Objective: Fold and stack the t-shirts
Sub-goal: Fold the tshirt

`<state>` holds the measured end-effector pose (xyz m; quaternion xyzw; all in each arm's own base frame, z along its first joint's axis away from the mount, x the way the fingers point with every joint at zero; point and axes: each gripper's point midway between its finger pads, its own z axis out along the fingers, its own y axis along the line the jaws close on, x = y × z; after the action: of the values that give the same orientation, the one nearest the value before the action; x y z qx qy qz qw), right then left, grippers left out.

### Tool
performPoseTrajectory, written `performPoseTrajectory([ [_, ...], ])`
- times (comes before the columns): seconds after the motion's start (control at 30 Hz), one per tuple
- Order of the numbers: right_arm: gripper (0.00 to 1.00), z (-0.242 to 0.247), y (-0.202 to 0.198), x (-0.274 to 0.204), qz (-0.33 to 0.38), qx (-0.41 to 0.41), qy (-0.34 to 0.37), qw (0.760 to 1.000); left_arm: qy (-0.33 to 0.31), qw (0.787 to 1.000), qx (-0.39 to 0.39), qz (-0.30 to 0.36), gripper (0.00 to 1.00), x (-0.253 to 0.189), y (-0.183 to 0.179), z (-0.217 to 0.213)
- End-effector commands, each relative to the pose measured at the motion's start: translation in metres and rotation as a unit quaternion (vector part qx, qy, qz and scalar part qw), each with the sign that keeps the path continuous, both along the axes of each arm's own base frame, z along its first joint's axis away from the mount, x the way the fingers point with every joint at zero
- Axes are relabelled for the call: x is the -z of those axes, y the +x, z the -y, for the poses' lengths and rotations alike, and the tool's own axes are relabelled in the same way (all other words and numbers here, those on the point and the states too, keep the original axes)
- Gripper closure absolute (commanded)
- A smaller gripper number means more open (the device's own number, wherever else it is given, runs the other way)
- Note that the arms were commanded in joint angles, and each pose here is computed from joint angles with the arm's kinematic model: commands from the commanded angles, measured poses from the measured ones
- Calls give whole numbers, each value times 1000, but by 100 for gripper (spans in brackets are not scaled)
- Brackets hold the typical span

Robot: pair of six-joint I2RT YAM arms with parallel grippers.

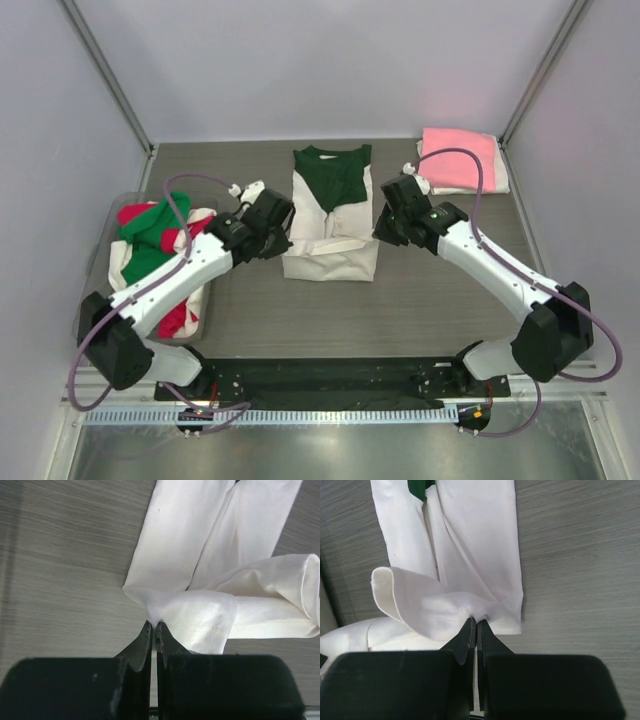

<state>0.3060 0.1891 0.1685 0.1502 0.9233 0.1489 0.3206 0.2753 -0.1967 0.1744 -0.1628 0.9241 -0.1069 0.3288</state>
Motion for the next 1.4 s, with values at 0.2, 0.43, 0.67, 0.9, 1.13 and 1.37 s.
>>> performPoseTrajectory([
  [0.2,99,-11,60,7,9,-53,3,999,-9,999,33,-25,100,11,79,14],
  [0.43,99,-17,95,19,3,-74,17,997,-19,998,32,-58,100,40,118,14],
  [0.67,99,-15,119,35,-9,-83,19,996,-33,995,40,-82,100,63,149,20],
  [0.9,99,-12,138,43,-6,-85,25,996,-41,996,42,-71,100,57,170,21],
  [1.13,99,-12,160,20,37,-95,37,994,-49,997,42,-42,100,39,193,16],
  [1.37,99,-14,172,28,49,-101,41,993,-75,994,68,-35,99,40,213,26],
])
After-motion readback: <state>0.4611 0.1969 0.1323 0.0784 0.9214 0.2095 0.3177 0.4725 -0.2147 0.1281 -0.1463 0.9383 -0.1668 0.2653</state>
